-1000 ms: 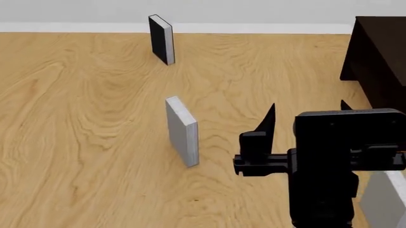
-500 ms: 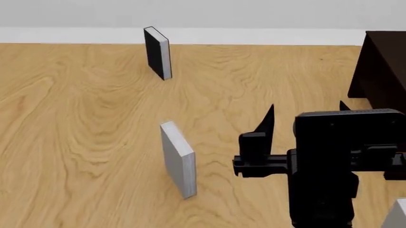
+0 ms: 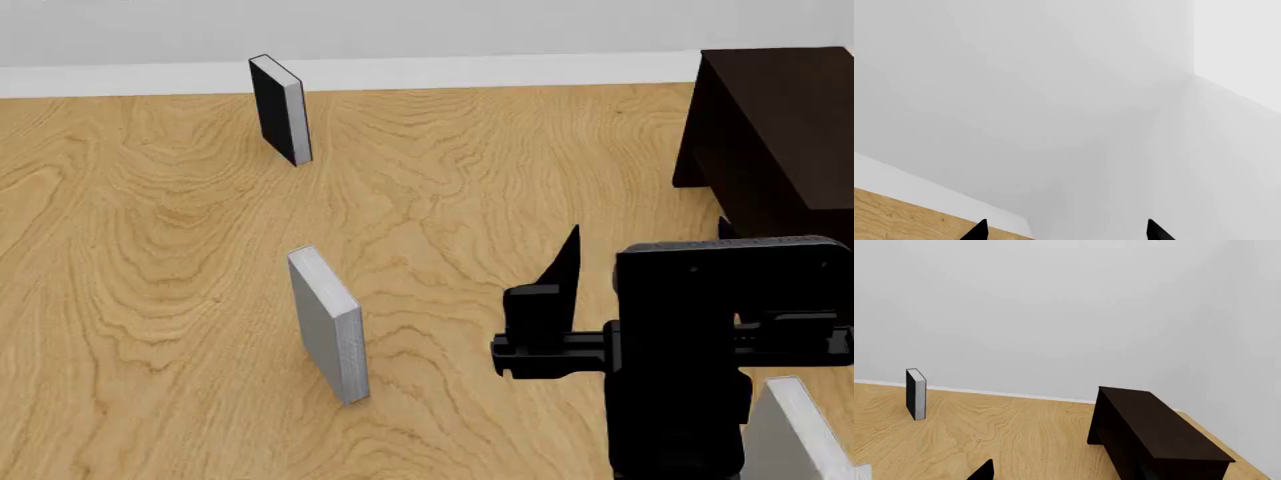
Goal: Pick up the book on the right and place it on the cabinet shelf.
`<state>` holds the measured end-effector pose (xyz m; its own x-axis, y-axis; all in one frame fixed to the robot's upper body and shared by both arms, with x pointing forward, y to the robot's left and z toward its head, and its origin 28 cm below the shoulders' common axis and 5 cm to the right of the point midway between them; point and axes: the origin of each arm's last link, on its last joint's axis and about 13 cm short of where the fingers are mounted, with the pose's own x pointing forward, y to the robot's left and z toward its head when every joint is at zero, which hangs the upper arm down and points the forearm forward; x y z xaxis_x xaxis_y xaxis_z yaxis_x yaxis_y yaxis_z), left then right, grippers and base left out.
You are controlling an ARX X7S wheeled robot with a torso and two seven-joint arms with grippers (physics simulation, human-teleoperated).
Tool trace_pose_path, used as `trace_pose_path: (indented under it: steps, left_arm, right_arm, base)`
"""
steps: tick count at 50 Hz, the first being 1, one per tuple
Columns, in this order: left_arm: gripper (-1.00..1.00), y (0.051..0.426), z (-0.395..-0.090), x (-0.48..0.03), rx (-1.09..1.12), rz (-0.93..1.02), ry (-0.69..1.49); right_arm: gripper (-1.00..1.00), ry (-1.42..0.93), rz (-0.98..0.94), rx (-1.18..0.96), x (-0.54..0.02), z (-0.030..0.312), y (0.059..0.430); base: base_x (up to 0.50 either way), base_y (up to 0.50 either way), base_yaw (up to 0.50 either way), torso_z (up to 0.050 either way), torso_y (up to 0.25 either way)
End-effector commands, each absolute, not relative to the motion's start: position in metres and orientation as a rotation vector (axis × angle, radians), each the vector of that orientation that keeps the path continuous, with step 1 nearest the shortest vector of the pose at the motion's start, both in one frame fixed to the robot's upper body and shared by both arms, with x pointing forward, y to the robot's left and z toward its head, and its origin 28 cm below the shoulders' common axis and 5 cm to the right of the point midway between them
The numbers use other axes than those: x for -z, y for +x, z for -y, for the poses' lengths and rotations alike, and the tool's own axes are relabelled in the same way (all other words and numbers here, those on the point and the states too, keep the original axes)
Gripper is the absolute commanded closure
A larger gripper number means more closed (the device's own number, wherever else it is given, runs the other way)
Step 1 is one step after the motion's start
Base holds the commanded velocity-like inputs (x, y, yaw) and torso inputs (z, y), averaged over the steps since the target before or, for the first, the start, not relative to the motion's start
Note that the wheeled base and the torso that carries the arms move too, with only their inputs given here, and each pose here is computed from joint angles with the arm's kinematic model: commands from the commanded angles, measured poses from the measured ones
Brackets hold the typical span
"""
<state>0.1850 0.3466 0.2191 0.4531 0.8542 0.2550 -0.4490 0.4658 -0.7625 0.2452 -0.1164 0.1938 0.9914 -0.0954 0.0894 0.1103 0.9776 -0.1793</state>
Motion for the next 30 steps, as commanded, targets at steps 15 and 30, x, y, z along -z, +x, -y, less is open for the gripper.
trace_pose_path:
  steps: [15,30]
  left_arm:
    - [-1.00,0.187,-0.346,-0.219,-0.878,0.690,-0.670]
    - [-1.00,0.187,-0.346,-0.219,-0.873,0.688,-0.670]
  right_arm:
    - [-1.00,-0.228,0.148,0.142,-0.230,0.120,0.229]
    - [-1.00,-0.210,0.148,0.156,-0.231,0.124,0.226]
  base:
    - [-0.20,0.02,-0.45,0.000,0.000]
    - [-0.20,0.04,-0.45,0.000,0.000]
